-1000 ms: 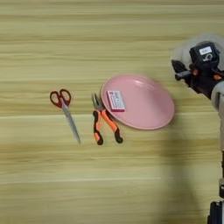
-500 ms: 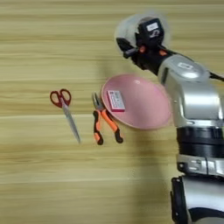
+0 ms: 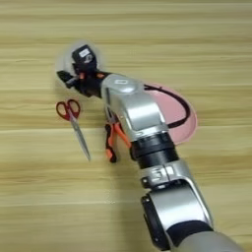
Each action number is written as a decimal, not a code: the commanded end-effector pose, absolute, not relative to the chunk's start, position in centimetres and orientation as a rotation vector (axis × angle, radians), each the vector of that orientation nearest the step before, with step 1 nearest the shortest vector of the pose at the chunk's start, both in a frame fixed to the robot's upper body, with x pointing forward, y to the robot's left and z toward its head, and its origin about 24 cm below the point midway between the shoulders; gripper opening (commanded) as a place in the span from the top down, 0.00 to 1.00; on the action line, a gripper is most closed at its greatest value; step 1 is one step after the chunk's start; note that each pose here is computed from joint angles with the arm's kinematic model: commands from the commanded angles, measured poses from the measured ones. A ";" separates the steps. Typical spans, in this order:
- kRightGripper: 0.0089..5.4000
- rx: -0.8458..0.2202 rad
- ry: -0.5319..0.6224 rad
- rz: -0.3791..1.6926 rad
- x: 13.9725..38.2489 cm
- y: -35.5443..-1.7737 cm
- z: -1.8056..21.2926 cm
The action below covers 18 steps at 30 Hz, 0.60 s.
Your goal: Move the objects on the table
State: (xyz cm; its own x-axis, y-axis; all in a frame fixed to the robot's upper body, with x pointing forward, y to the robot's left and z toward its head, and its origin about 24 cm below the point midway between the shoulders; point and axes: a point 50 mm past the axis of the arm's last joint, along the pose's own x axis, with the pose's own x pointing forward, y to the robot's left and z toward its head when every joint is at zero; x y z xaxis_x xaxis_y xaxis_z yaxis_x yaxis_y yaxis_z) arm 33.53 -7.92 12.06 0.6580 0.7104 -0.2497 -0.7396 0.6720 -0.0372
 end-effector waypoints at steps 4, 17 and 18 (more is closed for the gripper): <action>0.76 -0.257 -0.071 1.053 32.5 -0.3 19.8; 0.76 -0.231 0.175 1.266 29.2 2.4 14.6; 0.76 -0.231 0.194 1.268 29.1 2.3 14.0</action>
State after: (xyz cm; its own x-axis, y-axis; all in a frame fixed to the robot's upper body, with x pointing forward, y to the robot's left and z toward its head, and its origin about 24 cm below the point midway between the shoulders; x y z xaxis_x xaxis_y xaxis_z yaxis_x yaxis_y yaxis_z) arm 29.00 1.72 11.62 0.2741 0.9006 -0.3374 -0.9530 0.3015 0.0307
